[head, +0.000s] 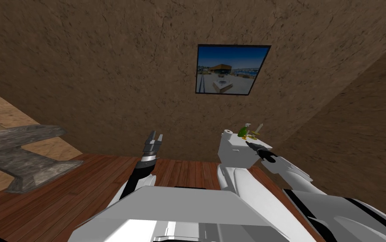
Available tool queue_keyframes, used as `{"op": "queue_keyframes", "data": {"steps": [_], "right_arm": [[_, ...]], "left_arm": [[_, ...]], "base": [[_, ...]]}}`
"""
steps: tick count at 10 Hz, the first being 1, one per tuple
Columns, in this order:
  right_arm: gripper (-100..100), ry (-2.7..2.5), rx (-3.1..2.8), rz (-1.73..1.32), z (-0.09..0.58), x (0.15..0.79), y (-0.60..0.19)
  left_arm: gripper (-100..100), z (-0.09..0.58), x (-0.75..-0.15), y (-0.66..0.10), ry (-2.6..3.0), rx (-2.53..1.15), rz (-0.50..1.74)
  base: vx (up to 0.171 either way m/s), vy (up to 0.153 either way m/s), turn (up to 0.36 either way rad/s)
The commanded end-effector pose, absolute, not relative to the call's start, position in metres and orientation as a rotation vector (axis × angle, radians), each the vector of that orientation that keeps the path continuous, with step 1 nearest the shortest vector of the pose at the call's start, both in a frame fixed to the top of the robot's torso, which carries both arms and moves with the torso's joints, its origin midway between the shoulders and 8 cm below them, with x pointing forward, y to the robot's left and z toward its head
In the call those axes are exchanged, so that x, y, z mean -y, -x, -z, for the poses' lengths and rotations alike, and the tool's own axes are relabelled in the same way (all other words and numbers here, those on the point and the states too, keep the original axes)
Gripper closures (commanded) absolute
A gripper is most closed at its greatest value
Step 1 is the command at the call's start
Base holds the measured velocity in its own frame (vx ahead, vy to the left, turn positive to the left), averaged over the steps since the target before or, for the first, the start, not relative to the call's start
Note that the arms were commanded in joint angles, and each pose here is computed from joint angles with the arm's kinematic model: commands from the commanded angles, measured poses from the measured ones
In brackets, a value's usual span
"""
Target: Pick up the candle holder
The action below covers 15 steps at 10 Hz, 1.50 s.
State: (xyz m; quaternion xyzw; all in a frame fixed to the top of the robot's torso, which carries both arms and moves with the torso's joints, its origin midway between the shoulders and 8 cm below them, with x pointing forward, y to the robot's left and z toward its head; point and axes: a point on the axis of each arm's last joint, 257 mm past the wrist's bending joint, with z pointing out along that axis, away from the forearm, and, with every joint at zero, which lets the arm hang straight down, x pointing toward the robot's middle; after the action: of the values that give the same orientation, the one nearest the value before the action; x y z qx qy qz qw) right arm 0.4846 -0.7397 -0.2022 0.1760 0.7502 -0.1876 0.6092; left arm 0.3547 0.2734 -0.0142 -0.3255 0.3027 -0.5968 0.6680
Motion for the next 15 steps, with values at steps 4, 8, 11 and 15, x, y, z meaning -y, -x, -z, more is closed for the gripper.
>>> {"op": "queue_keyframes", "data": {"steps": [4, 8, 11, 15], "right_arm": [[-100, -0.333, -1.722, 0.423, 0.211, 0.719, -0.492], [-100, -0.278, -1.706, 0.413, 0.217, 0.699, -0.501], [-100, -0.222, -1.681, 0.406, 0.216, 0.679, -0.513], [-100, -0.161, -1.657, 0.420, 0.211, 0.663, -0.525]], "left_arm": [[0, 0.014, -0.273, -0.355, 0.734, -0.683, 1.346], [0, 0.014, -0.273, -0.355, 0.734, -0.683, 1.346], [0, 0.014, -0.273, -0.355, 0.734, -0.683, 1.346], [0, 0.014, -0.273, -0.355, 0.734, -0.683, 1.346]], "base": [[-0.036, -0.045, -0.034], [0.012, -0.060, -0.039], [0.045, -0.083, -0.048], [0.057, -0.067, -0.038]]}}
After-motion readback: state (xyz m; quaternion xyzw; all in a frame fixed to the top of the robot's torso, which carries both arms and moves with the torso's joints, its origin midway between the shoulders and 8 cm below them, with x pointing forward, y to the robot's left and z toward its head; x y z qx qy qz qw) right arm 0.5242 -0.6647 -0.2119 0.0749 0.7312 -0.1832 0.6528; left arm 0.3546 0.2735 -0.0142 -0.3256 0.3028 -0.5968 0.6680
